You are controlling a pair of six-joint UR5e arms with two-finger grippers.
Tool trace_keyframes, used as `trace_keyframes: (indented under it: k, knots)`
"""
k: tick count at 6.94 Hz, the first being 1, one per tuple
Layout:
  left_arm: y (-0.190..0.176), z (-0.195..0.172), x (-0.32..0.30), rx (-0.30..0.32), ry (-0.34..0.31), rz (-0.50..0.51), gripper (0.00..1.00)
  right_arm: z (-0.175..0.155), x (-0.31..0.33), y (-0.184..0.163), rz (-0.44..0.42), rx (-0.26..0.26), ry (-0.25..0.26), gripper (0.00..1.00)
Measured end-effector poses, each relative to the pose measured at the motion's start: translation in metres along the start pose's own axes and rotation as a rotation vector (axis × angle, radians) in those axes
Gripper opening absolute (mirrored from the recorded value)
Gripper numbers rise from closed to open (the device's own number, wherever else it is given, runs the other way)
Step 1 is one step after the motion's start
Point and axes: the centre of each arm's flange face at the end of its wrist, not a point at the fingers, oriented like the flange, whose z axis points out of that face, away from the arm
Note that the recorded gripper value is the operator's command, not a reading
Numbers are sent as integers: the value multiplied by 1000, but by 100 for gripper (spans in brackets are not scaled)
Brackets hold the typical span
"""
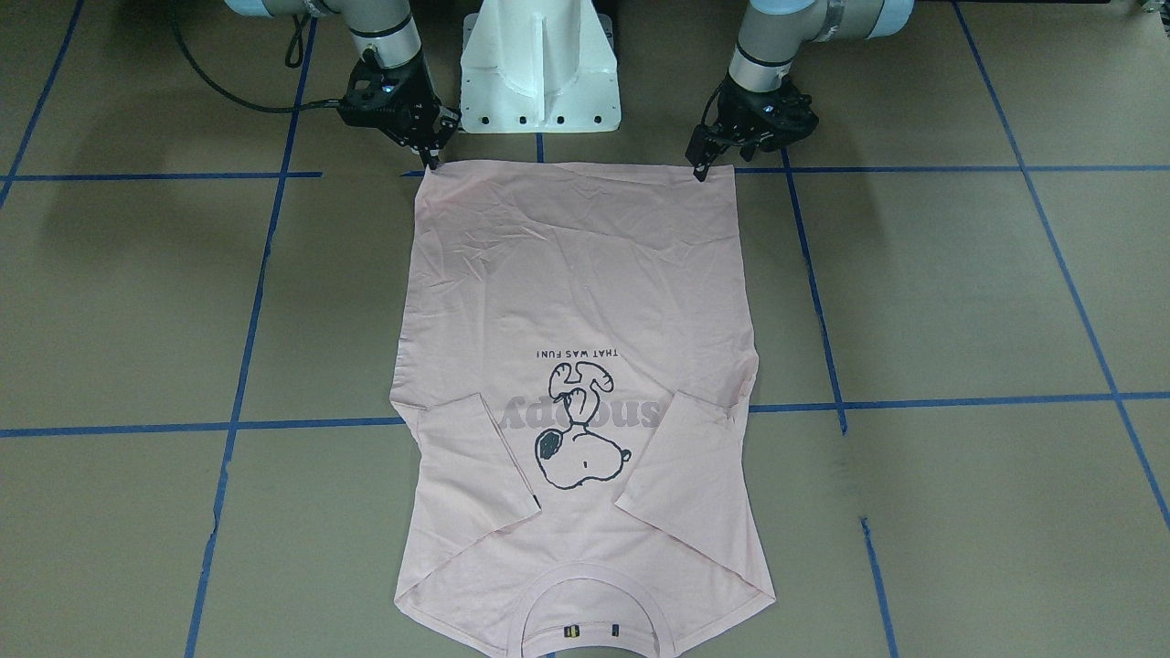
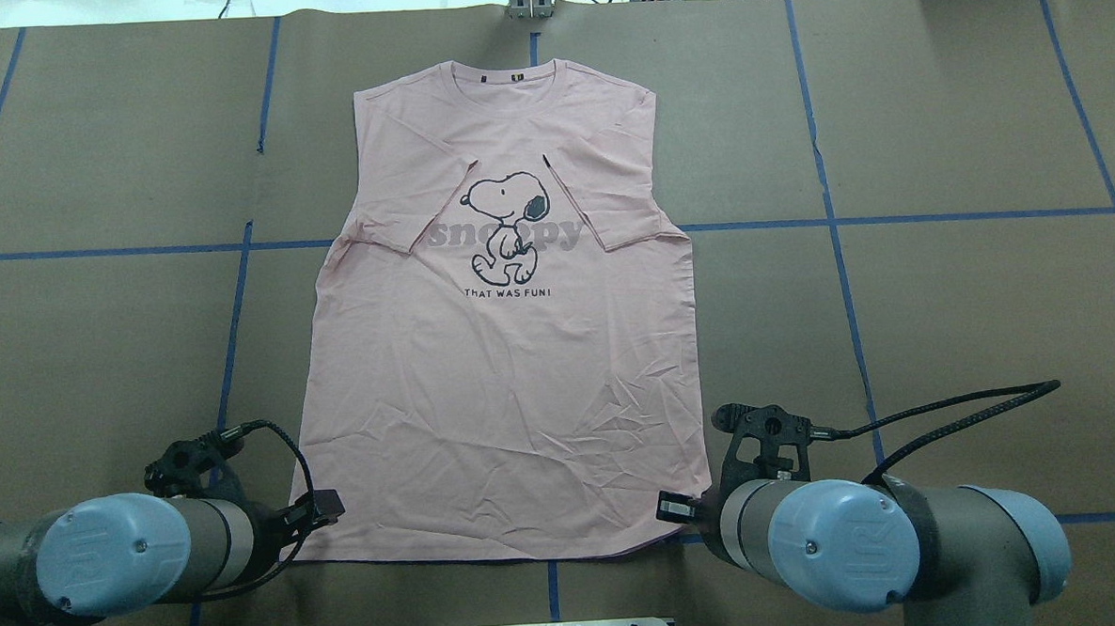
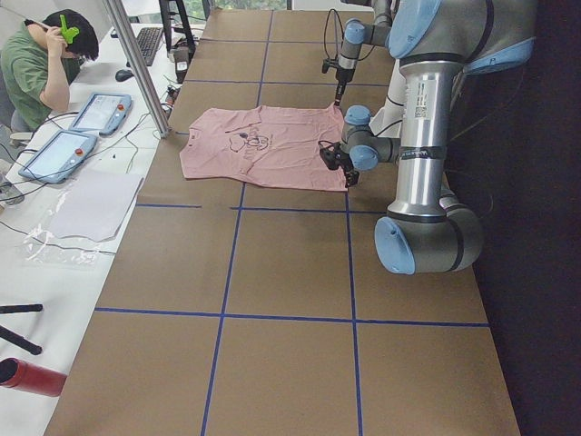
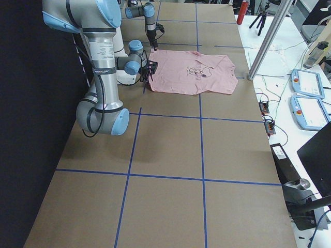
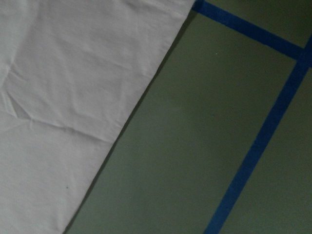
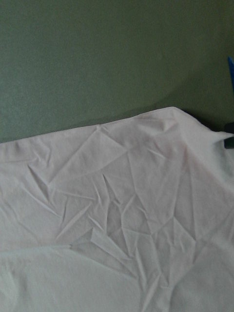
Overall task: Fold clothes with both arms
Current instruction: 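Grasp the hem corners nearest the robot with both grippers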
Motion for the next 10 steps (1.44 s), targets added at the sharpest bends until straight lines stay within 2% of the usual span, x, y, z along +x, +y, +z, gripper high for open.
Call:
trace_keyframes:
  k: [2, 5, 6, 7, 8, 10]
  knots:
    - [-2, 7, -2, 27, -26, -4, 94, 0, 0, 0, 0, 1, 0, 0]
    - [-3, 10, -3, 32, -34, -4, 90, 0, 1, -1, 2, 2, 1, 0]
    - [-2, 11, -3, 32, -36, -4, 78, 0, 1, -2, 2, 3, 2, 0]
    - [-2, 12, -4, 32, -38, -4, 59, 0, 1, -2, 2, 3, 2, 0]
    - [-2, 12, -4, 32, -39, -6, 34, 0, 1, -2, 2, 3, 2, 0]
    - [-1, 13, -4, 32, -39, -10, 3, 1, 1, -2, 2, 3, 3, 0]
